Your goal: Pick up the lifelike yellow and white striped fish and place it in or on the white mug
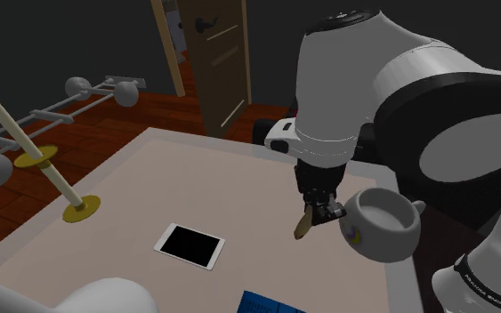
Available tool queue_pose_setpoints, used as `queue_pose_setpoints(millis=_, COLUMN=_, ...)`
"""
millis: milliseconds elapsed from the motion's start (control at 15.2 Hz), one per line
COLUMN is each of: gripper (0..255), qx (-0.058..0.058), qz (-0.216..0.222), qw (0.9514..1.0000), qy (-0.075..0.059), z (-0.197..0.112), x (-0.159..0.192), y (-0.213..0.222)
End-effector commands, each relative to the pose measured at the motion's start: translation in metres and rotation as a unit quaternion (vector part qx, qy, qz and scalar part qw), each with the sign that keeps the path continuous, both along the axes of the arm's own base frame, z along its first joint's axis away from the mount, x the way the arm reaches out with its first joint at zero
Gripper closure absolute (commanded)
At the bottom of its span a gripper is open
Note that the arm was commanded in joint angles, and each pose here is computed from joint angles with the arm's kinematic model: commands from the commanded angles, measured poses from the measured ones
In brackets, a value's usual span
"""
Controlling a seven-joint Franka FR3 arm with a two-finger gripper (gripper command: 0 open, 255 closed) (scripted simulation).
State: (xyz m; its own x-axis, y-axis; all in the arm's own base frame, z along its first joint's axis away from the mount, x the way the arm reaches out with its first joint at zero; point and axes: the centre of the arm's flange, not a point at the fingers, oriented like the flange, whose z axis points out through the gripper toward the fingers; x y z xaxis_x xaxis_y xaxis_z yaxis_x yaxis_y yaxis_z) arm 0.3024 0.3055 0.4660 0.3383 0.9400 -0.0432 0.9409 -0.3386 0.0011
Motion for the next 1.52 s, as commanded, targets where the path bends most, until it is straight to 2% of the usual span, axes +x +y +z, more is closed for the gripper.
queue_pose_setpoints(millis=0, gripper=255, qx=0.000, qz=0.000, qw=1.0000, qy=0.000, z=0.011, x=0.000, y=0.000)
queue_pose_setpoints(millis=924, gripper=255, qx=0.000, qz=0.000, qw=1.0000, qy=0.000, z=0.081, x=0.000, y=0.000)
queue_pose_setpoints(millis=1452, gripper=255, qx=0.000, qz=0.000, qw=1.0000, qy=0.000, z=0.085, x=-0.052, y=-0.092)
